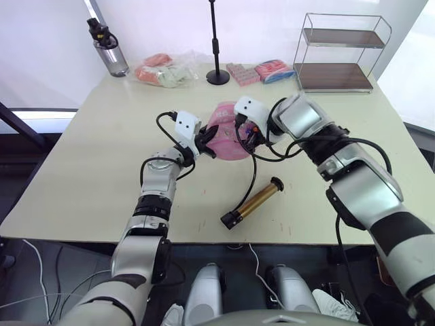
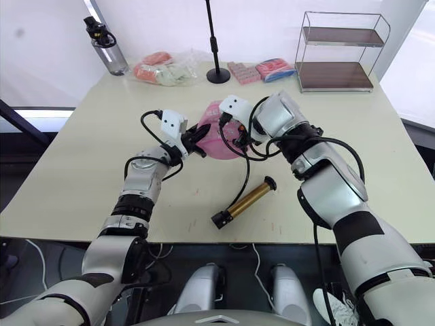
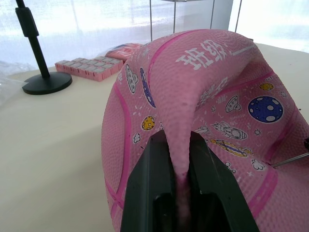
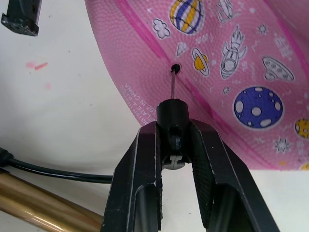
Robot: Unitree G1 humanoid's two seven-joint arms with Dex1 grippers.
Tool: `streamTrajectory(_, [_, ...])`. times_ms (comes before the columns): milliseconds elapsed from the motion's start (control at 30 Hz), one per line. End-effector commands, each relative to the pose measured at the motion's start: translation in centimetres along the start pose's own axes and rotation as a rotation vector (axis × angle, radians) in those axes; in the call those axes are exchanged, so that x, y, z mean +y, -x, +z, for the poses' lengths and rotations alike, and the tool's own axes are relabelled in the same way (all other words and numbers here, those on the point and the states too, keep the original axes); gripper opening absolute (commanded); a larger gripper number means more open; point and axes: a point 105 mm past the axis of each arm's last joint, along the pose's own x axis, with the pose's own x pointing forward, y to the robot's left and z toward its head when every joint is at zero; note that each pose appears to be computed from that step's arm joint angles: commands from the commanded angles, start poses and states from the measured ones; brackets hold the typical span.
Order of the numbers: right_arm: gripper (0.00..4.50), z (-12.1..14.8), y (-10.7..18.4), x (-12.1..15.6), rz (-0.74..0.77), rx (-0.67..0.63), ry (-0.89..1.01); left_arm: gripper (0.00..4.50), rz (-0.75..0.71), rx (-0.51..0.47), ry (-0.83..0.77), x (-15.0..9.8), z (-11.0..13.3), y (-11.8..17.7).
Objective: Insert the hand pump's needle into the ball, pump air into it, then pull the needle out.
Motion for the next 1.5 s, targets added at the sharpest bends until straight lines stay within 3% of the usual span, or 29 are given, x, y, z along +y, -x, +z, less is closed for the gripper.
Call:
streamTrajectory(33, [0.31,0.6,-0.6,0.4,0.0,0.019,0.058,0.03,-0.071,0.034,0.062,-1.9,-1.3,-0.3])
streamTrajectory(667, [0.31,3.4,-2.3,1.4,-0.041,-0.009,0.131,0.03,-0.111,0.074,0.252,-3.8,-2.7,-0.5])
streamTrajectory(1067, [0.31,5.1,-3.1,2.4,-0.049,-0.109,0.017,0.03,-0.147,0.114,0.308,-5.3,-3.7,-0.5])
streamTrajectory(1500, [0.31,5.4,-4.1,3.8,-0.01,-0.137,-0.056,0.03,-0.137,0.119,0.322,-5.3,-3.9,-0.3])
